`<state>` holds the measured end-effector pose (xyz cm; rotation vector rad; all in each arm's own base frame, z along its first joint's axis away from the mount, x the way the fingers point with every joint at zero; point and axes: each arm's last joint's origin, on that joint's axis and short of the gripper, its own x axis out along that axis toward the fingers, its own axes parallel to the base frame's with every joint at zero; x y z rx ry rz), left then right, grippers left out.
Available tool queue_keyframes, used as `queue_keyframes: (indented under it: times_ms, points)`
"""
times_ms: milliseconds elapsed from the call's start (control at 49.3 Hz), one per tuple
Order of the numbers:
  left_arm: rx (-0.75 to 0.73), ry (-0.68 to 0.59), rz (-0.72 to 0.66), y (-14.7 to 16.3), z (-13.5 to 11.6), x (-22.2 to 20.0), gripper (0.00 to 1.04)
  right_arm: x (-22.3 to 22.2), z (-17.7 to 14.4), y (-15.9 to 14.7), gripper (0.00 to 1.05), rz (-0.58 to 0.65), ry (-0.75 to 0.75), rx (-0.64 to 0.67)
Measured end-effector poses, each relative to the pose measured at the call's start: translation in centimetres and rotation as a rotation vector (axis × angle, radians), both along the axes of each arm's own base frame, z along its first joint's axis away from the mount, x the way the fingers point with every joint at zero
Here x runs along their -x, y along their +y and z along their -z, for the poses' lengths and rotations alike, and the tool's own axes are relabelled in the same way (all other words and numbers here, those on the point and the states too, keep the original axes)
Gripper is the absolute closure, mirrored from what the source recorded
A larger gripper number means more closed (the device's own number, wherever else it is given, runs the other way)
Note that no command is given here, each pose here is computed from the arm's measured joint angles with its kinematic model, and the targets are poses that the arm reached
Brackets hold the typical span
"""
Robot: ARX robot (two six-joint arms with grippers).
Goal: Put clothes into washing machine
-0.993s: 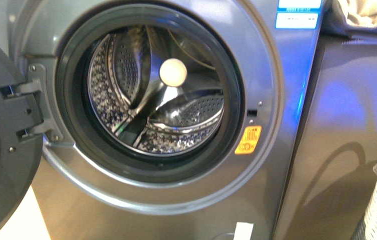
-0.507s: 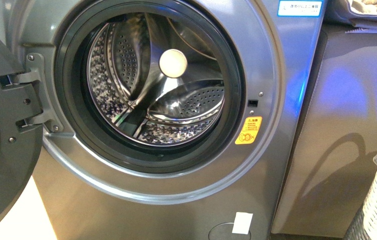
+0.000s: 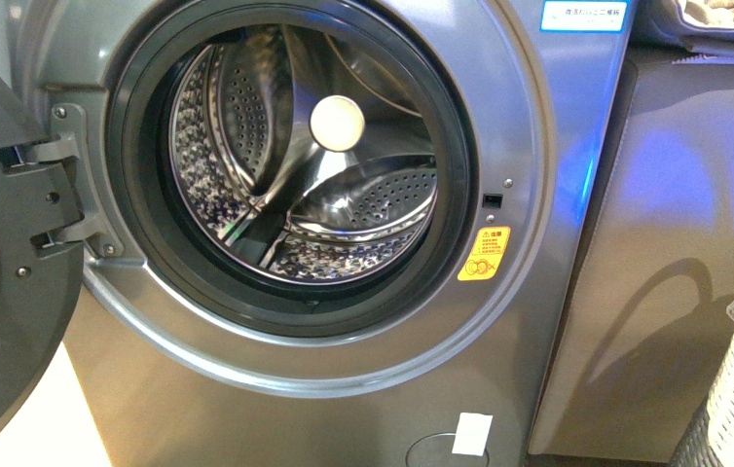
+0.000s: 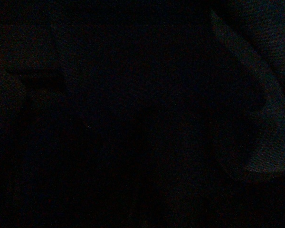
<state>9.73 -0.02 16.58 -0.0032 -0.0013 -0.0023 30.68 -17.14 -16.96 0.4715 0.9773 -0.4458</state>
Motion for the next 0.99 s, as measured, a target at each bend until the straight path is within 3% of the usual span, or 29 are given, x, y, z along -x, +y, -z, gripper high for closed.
queue_keyframes:
  times_ms: [142,324,811,993]
  points:
    - [0.0,0.0,0.0,0.0,0.0,0.0,0.06,0.2,-1.4,-0.1,0.91,0.027,-0.038,-0.018]
    - [0.0,0.0,0.0,0.0,0.0,0.0,0.06,-0.1,-5.1,0.1,0.92,0.019,-0.134,0.005]
    - [0.0,0.0,0.0,0.0,0.0,0.0,0.06,0.7,-20.6,1.7,0.92,-0.057,-0.535,0.22]
    - [0.0,0.0,0.0,0.0,0.0,0.0,0.06,1.5,-26.4,3.7,0.92,-0.126,-0.678,0.284]
